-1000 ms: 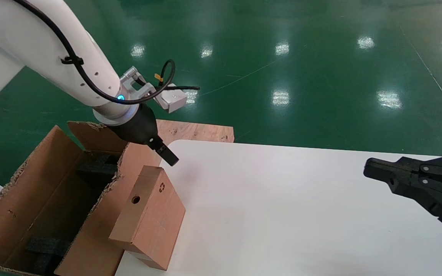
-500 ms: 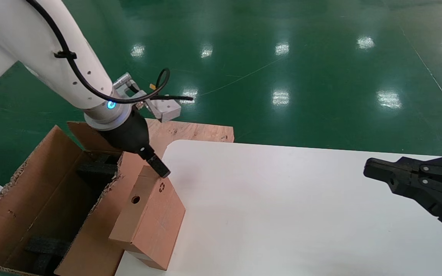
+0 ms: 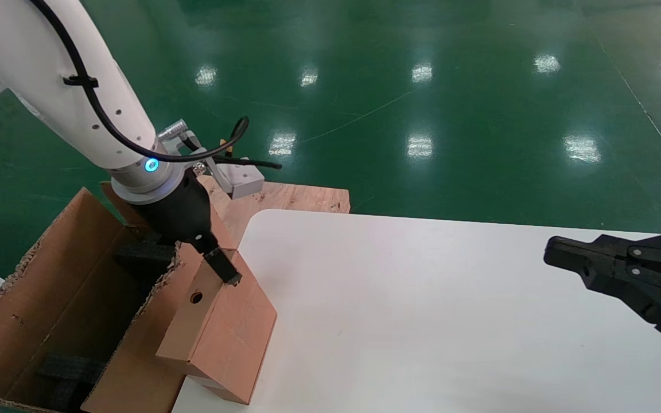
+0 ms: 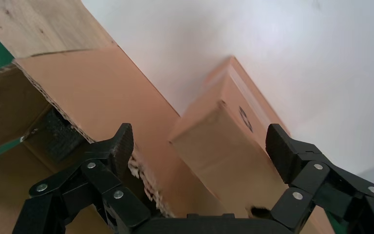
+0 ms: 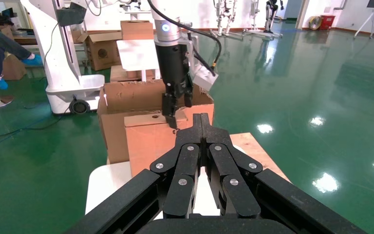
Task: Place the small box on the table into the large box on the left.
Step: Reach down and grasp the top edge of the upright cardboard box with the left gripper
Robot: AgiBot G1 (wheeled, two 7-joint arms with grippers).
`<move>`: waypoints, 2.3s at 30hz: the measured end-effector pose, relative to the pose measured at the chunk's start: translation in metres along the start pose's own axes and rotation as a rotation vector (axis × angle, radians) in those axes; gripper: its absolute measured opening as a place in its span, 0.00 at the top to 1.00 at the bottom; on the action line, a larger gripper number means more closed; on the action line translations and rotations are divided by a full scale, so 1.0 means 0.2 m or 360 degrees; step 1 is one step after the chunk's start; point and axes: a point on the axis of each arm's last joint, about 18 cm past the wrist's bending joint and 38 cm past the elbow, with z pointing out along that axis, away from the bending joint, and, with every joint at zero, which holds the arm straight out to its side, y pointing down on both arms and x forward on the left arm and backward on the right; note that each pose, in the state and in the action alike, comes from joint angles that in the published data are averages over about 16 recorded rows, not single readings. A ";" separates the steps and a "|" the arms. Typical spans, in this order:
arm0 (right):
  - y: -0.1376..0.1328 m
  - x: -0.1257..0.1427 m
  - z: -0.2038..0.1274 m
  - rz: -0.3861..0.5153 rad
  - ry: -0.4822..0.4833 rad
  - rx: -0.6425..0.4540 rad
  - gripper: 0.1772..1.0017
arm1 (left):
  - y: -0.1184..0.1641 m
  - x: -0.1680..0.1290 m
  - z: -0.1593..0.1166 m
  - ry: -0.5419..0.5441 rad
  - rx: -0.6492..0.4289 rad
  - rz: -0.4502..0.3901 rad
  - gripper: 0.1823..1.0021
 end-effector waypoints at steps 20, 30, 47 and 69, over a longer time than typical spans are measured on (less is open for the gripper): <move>0.00 0.00 0.00 0.0000 0.0000 0.0000 0.98 | 0.07 0.08 0.05 0.0162 -0.0202 0.0184 0.00; 0.00 0.00 0.00 0.0000 0.0000 0.0000 0.98 | 0.06 0.08 0.07 0.0259 -0.0250 0.0161 0.00; 0.00 0.00 0.00 0.0000 0.0001 0.0000 0.98 | 0.03 0.07 0.05 0.0311 -0.0191 0.0123 0.00; 0.00 0.00 0.00 0.0001 0.0001 0.0000 0.98 | 0.04 0.07 0.06 0.0287 -0.0214 0.0138 0.23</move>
